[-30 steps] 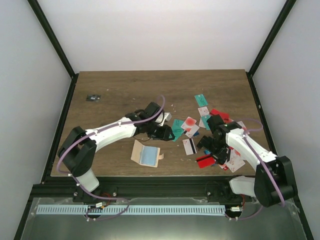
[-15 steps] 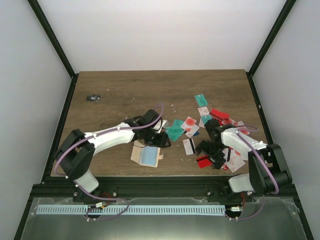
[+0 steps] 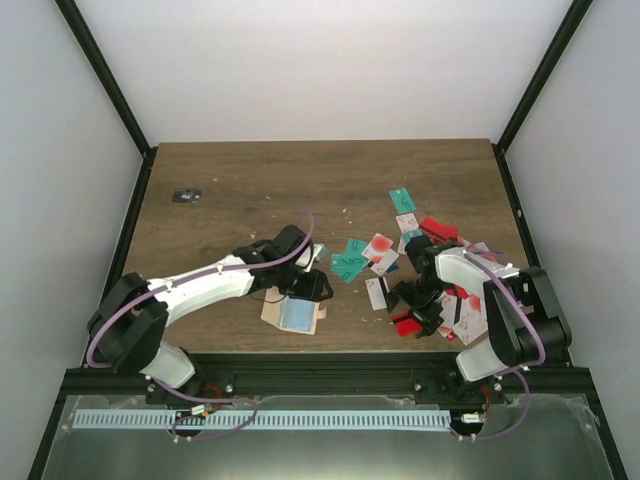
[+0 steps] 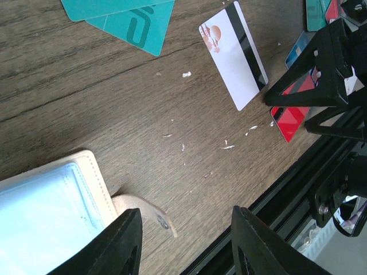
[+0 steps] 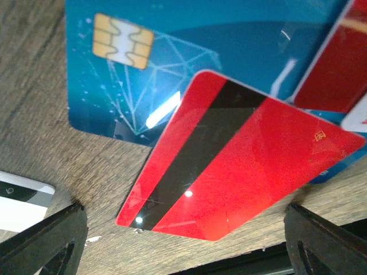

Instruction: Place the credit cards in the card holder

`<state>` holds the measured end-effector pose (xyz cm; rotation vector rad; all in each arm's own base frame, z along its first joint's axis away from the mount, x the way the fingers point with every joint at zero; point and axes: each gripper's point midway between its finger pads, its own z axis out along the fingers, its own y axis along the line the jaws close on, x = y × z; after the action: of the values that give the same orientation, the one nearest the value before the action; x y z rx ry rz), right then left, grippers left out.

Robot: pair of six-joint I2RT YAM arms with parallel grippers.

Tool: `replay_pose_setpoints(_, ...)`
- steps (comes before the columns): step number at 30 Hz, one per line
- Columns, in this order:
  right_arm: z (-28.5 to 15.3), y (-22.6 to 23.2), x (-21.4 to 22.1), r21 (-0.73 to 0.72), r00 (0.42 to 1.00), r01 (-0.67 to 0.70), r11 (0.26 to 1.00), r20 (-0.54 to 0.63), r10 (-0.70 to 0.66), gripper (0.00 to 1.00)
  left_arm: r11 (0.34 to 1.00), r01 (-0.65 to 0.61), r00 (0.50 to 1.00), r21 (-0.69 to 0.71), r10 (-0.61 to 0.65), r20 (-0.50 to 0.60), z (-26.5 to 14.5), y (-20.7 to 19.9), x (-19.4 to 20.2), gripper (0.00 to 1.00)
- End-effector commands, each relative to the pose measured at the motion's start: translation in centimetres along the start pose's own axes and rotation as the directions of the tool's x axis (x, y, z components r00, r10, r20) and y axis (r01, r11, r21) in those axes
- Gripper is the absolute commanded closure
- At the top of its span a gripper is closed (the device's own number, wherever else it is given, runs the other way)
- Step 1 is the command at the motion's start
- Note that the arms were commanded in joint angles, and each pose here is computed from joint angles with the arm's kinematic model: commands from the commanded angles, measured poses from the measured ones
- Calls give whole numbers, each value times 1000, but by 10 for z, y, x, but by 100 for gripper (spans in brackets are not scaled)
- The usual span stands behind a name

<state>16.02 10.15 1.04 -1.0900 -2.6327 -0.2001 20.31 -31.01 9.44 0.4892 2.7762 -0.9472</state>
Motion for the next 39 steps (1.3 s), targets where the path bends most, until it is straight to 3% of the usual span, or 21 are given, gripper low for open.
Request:
replay_pose_setpoints(1,23,-16,-16,98,999,-11,995,51,6,9,1000,-12,999,10,12,33,-5,-3,-2,55)
replay_pose_setpoints(5,27,-17,-12,99,999,1,995,34,-4,18,1000,-9,999,13,9,38,-6,-3,-2,56)
replay_pose_setpoints(10,32,-21,-3,113,1000,16,993,18,-18,38,1000,-5,999,21,4,42,-7,-4,1,56)
replay_pose_setpoints(19,62,-20,45,146,986,151,978,-93,-138,49,999,6,999,33,-8,54,-9,-5,2,56)
replay_pose_setpoints(29,70,7,77,129,941,327,936,-139,-309,48,999,3,999,32,-5,54,-7,-6,1,56)
replay_pose_setpoints(39,43,29,77,49,905,424,904,-61,-421,15,999,-3,999,47,1,47,-5,-12,-2,56)
